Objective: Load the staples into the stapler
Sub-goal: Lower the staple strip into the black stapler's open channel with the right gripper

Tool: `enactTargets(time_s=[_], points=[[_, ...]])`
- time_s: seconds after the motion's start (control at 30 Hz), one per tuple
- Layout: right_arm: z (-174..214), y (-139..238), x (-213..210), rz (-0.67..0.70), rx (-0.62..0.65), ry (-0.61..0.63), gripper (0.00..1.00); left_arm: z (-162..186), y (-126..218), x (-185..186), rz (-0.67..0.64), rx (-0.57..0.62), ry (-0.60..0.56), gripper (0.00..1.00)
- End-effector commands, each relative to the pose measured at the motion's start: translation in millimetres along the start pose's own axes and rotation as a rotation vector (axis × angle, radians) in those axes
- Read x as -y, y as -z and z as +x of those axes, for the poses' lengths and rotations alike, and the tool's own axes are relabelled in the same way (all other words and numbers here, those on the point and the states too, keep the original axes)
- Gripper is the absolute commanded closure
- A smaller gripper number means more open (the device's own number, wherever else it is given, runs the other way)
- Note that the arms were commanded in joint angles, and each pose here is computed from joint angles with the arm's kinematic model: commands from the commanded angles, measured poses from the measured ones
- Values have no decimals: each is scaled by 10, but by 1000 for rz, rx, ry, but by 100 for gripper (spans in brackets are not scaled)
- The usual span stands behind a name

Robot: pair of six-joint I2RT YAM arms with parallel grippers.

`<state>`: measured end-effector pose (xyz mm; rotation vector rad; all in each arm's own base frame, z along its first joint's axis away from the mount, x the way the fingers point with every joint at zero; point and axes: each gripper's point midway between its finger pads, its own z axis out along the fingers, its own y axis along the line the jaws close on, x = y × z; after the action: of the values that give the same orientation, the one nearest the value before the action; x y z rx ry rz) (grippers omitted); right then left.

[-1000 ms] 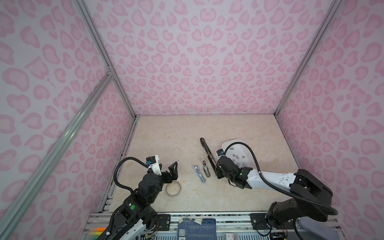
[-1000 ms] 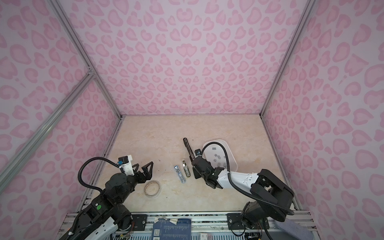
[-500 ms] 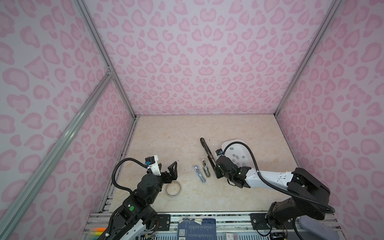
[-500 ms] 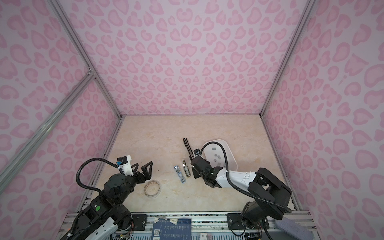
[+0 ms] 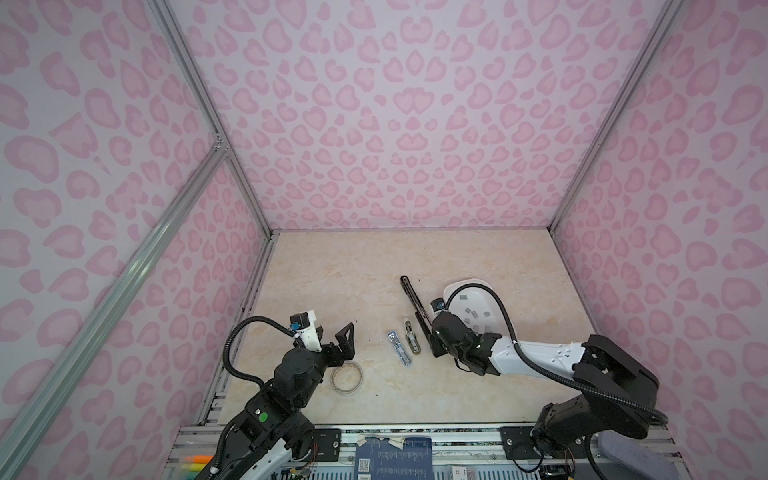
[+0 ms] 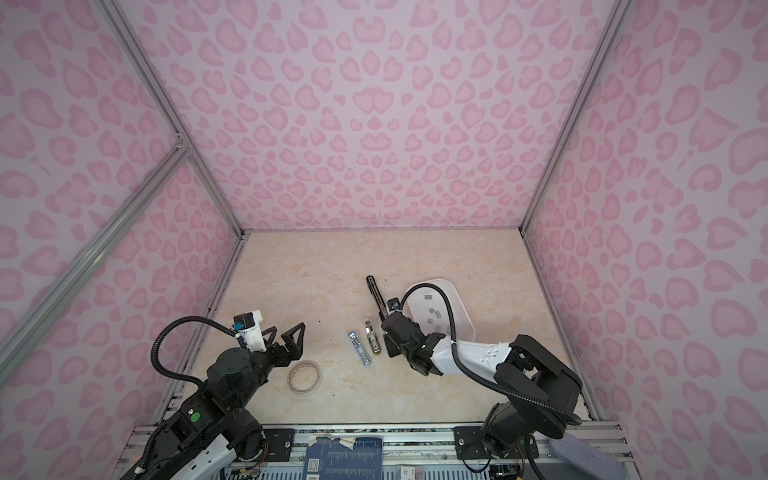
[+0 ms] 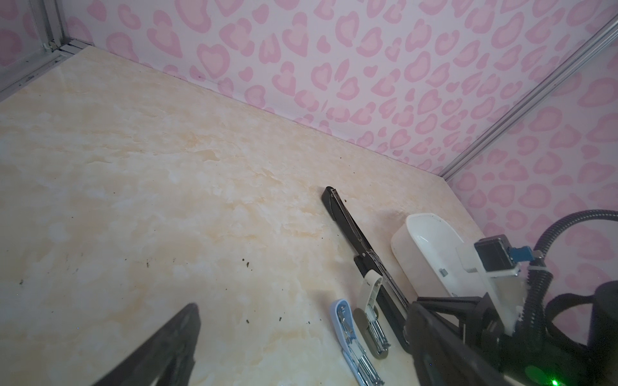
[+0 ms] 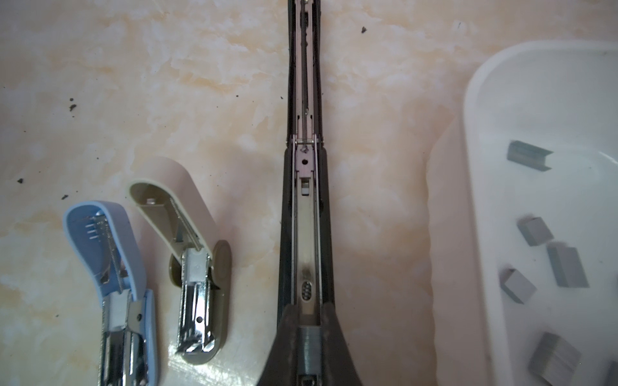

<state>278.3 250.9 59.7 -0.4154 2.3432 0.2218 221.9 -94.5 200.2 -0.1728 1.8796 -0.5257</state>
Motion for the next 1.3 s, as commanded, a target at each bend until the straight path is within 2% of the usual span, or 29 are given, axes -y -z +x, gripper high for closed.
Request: enactTargets(time_s=[0.0,1.27], points=[[26,-14,3,0,-8,-1,90,-65,2,31,12,27,4,3],[207,0,5,-25,-60,-9,90,-43,2,17,12,27,4,3]])
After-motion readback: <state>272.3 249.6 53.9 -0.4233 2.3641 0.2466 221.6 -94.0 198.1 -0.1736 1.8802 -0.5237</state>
